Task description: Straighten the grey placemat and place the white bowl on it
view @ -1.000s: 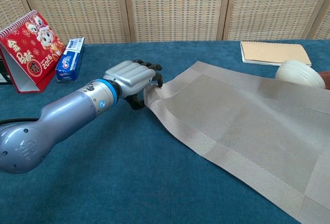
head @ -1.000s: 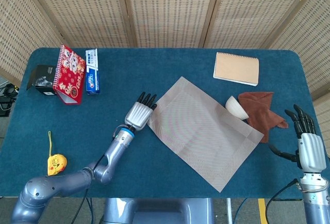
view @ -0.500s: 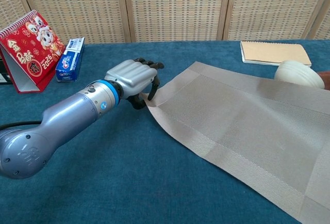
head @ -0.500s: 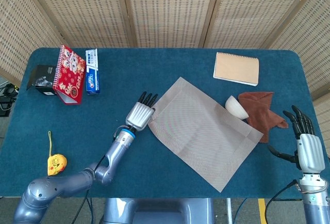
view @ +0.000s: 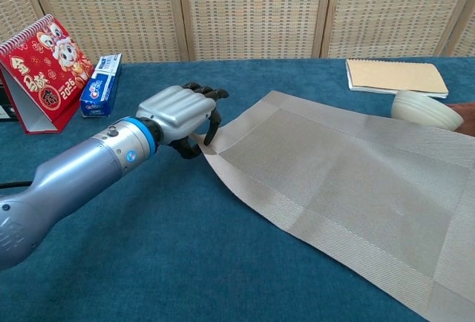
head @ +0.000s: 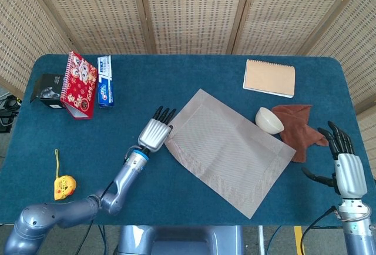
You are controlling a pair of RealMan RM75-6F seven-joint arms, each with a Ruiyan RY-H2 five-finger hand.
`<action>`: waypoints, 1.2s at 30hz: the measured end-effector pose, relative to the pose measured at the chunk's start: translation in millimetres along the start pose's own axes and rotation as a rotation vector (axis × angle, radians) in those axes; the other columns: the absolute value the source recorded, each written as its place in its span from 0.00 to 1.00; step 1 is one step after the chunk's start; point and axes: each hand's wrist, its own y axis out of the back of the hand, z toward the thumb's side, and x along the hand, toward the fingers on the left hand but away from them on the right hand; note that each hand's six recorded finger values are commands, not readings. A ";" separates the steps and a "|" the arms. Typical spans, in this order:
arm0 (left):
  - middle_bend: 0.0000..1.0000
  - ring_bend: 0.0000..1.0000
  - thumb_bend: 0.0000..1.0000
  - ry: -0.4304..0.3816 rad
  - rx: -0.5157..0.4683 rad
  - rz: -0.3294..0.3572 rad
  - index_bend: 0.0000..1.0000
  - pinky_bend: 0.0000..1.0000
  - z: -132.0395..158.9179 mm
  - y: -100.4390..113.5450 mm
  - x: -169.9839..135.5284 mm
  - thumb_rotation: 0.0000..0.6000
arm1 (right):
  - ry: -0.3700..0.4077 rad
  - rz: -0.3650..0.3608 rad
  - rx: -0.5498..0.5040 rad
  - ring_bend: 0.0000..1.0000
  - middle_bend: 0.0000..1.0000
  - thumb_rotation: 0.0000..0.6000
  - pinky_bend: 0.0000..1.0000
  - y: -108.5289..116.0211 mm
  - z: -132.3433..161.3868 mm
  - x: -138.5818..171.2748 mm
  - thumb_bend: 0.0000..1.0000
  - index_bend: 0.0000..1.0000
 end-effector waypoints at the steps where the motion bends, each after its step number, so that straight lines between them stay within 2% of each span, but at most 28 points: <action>1: 0.00 0.00 0.53 -0.006 0.002 -0.002 0.75 0.00 -0.2 -0.5 -4.5 1.00 | 0.002 0.002 0.001 0.00 0.00 1.00 0.00 -0.6 0.7 0.6 0.15 0.17; 9: 0.00 0.00 0.53 -0.038 0.006 -0.014 0.76 0.00 -5.2 -3.7 -46.3 1.00 | 0.017 0.005 0.010 0.00 0.00 1.00 0.00 -3.9 5.7 5.0 0.15 0.17; 23: 0.00 0.00 0.53 -0.039 0.004 -0.064 0.77 0.00 -22.9 -8.5 -117.7 1.00 | 0.046 0.015 0.040 0.00 0.00 1.00 0.00 -11.5 15.3 12.9 0.15 0.17; 36: 0.00 0.00 0.53 -0.178 -0.002 -0.076 0.77 0.00 8.6 1.3 -171.6 1.00 | 0.067 0.024 0.059 0.00 0.00 1.00 0.00 -19.2 21.5 19.1 0.15 0.17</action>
